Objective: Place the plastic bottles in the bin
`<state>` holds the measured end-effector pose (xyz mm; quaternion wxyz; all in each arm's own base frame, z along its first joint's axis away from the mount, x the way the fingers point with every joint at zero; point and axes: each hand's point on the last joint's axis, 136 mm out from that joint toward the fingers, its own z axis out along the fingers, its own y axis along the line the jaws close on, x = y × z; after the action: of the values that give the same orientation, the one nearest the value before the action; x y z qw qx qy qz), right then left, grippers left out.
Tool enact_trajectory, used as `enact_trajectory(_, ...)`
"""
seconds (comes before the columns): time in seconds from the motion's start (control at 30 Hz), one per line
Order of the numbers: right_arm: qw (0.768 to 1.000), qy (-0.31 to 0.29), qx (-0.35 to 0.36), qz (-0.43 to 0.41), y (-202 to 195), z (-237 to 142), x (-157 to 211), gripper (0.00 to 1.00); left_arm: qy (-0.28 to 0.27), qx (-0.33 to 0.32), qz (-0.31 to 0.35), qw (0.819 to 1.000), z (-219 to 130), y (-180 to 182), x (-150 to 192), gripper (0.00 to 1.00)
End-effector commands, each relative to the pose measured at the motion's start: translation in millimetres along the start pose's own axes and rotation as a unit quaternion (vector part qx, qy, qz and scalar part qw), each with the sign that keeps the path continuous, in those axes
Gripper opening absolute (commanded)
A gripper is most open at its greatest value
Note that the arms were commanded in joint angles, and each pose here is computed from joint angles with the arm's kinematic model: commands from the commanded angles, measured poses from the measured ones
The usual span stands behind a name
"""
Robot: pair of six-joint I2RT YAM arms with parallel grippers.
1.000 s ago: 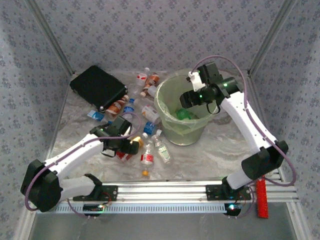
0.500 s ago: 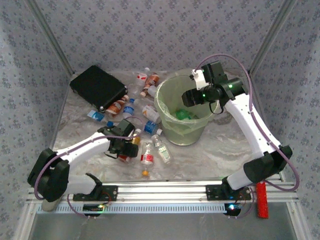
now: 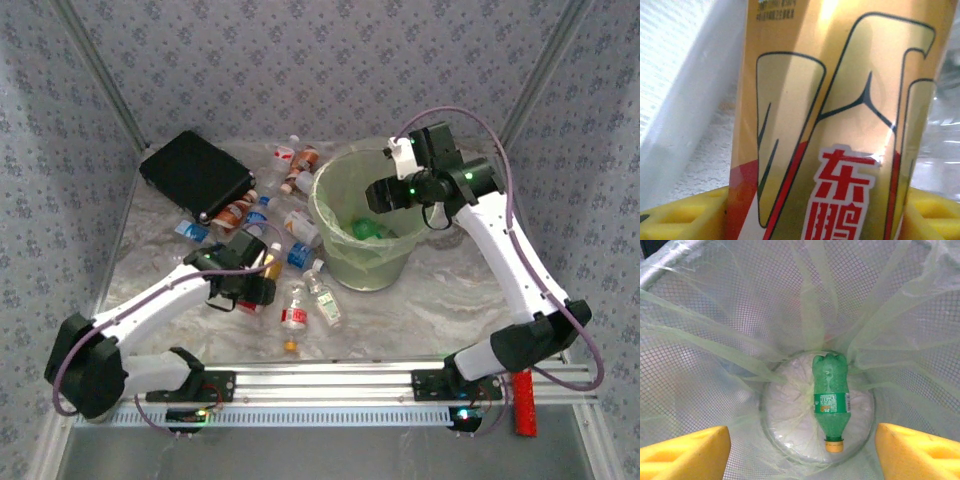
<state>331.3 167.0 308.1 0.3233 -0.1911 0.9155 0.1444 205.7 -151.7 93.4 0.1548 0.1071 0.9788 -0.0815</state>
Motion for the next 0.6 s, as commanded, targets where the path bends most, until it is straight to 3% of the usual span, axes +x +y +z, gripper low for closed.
enact_trajectory(0.0,0.998,-0.058,-0.018,0.018,6.0,-29.9,-21.2,0.79,-0.056,0.013,0.009,0.998,-37.7,-6.3,-21.8,0.65)
enact_trajectory(0.27,0.982,-0.126,-0.14,0.005,60.1,-60.5,-61.2,0.84,-0.218,0.051,0.006,0.975,-107.8,-22.8,-86.4,0.55)
enact_trajectory(0.4,0.971,-0.136,-0.195,-0.012,97.0,-62.5,-77.9,0.87,-0.327,0.113,0.001,0.938,-152.4,-48.6,-135.2,0.54)
enact_trajectory(0.57,0.962,-0.132,-0.237,-0.027,135.7,-52.8,-91.7,0.94,-0.395,0.179,0.007,0.901,-197.9,-76.3,-169.6,0.54)
